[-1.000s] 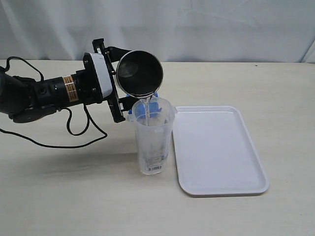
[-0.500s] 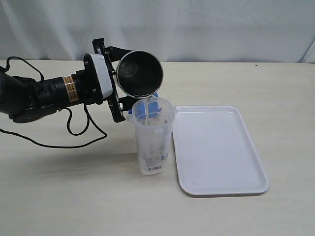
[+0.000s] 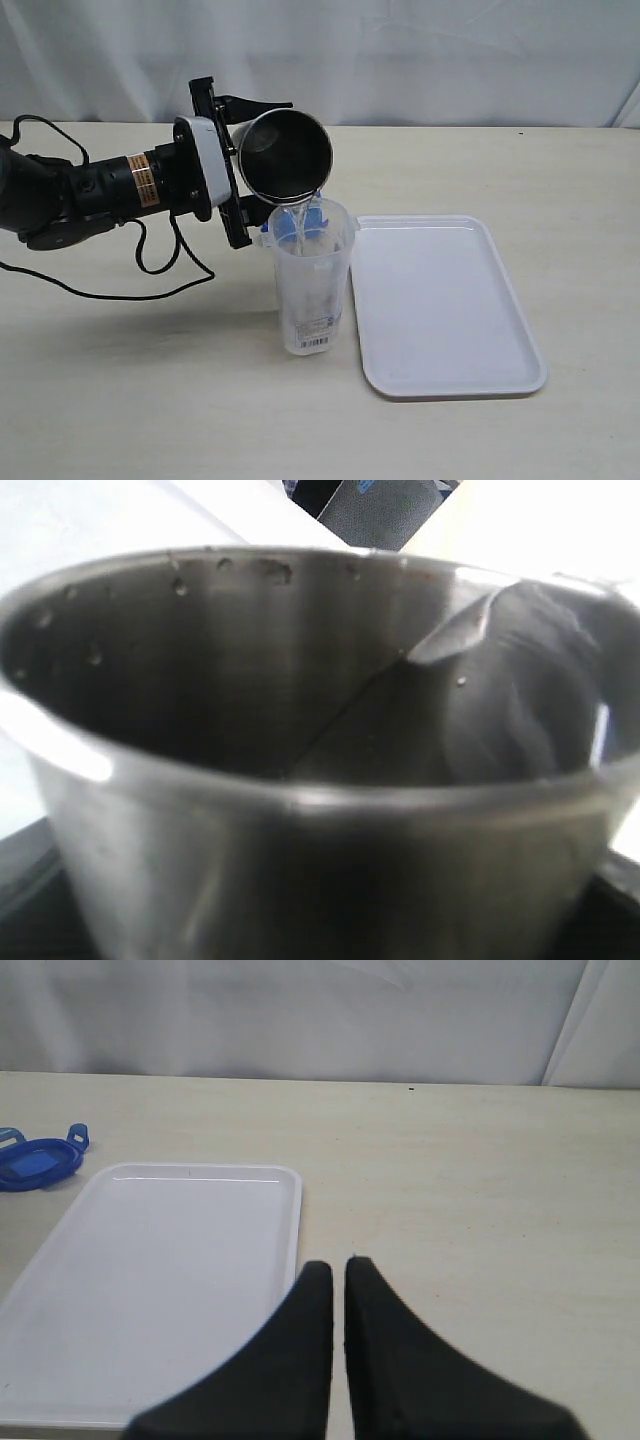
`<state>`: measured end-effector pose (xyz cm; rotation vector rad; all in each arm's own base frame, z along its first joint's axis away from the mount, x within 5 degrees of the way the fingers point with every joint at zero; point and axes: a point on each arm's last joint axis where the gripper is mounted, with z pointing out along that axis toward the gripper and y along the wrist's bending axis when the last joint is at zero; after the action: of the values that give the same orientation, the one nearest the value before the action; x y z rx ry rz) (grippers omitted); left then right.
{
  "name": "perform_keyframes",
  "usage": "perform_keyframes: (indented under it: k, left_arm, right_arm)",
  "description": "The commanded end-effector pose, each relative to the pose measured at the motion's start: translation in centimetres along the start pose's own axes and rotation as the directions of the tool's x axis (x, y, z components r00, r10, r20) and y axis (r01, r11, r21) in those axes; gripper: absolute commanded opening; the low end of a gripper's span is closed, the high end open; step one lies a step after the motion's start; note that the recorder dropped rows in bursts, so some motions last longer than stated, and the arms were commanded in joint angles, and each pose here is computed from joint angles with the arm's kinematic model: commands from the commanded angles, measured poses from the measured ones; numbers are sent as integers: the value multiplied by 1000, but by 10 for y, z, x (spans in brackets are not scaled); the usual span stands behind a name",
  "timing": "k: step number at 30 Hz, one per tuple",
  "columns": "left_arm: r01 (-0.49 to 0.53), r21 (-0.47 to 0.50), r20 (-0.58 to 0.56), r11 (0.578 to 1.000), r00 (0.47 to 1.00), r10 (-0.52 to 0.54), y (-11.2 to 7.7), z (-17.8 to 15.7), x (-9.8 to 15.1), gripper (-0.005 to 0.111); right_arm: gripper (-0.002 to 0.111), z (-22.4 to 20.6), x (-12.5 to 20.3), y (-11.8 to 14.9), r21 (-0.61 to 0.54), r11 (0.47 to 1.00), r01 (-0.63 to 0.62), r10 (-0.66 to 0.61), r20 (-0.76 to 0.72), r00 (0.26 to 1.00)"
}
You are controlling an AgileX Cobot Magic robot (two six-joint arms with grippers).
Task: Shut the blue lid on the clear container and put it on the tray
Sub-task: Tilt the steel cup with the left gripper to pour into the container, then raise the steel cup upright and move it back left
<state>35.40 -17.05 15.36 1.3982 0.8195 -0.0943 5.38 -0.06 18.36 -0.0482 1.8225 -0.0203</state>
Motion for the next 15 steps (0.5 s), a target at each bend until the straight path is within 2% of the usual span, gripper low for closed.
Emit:
perform_keyframes:
  k: [1, 6, 10, 15]
  left_arm:
    - [-33, -95, 58, 995, 998, 38, 19, 1, -11, 0]
    - [3, -93, 61, 996, 998, 3, 19, 1, -11, 0]
    - [150, -83, 75, 985, 987, -144, 19, 1, -11, 0]
    - [338, -65, 79, 939, 940, -333, 19, 1, -10, 0]
  right_arm:
    - [4, 0, 1, 0, 5, 1000, 5, -5, 0, 1000]
    - [4, 0, 1, 0, 5, 1000, 5, -5, 0, 1000]
    - [4, 0, 1, 0, 5, 1000, 5, -5, 0, 1000]
    - [4, 0, 1, 0, 5, 1000, 5, -5, 0, 1000]
